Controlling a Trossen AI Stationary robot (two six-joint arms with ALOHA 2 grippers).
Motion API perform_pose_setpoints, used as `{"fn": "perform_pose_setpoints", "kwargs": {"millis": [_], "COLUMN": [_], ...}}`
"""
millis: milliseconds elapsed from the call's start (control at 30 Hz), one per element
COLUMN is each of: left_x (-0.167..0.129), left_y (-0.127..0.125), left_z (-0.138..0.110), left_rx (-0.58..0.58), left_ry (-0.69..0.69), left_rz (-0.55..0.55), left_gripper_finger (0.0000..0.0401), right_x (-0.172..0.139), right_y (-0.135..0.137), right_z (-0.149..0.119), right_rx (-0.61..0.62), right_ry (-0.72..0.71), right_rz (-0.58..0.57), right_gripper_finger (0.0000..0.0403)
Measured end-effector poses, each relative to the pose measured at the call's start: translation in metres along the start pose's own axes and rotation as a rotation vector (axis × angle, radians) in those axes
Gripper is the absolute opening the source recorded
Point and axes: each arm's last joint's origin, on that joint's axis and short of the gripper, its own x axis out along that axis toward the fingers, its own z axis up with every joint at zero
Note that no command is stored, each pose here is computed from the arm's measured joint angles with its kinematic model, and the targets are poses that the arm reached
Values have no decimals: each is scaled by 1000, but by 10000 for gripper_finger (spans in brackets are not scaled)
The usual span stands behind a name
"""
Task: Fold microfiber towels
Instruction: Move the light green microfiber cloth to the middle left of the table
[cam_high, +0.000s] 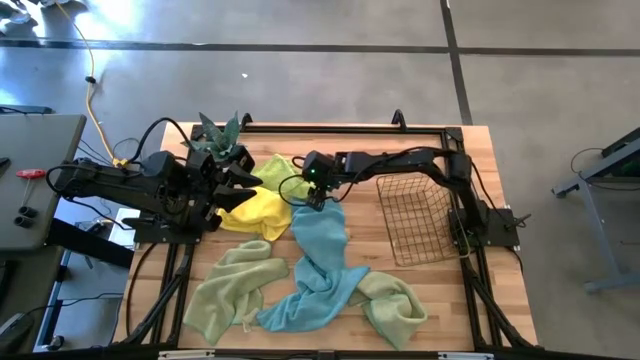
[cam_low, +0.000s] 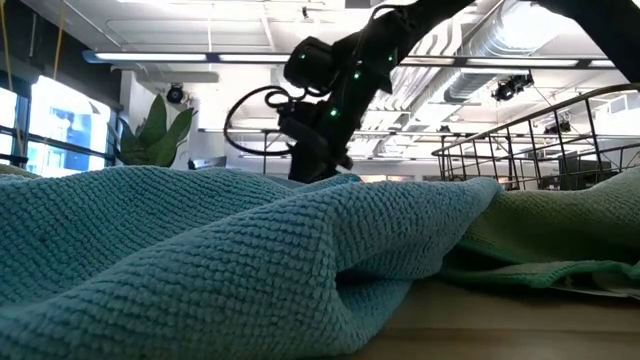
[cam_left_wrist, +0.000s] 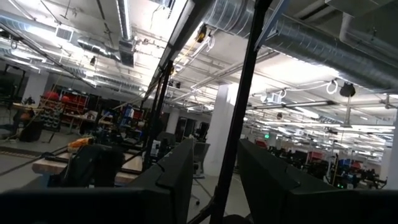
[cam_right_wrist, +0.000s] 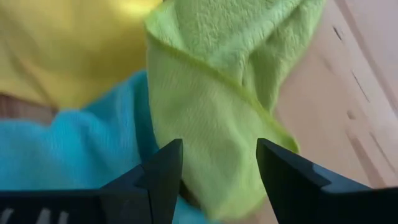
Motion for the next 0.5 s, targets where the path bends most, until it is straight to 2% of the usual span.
{"fn": "perform_pose_setpoints", "kwargs": {"millis": [200,500], "left_x": [0,0], "left_y": [0,0], "left_z": [0,0], "left_rx": [0,0], "left_ry": [0,0], "left_rz": [-1,0], "left_gripper_finger": [115,115], "right_x": [31,54], "right_y": [0,-2], "right_z": [-4,-12], "right_rx": [10,79], "right_ry": [-33,-24], "right_rz": [-3,-46], "right_gripper_finger": [199,194]}}
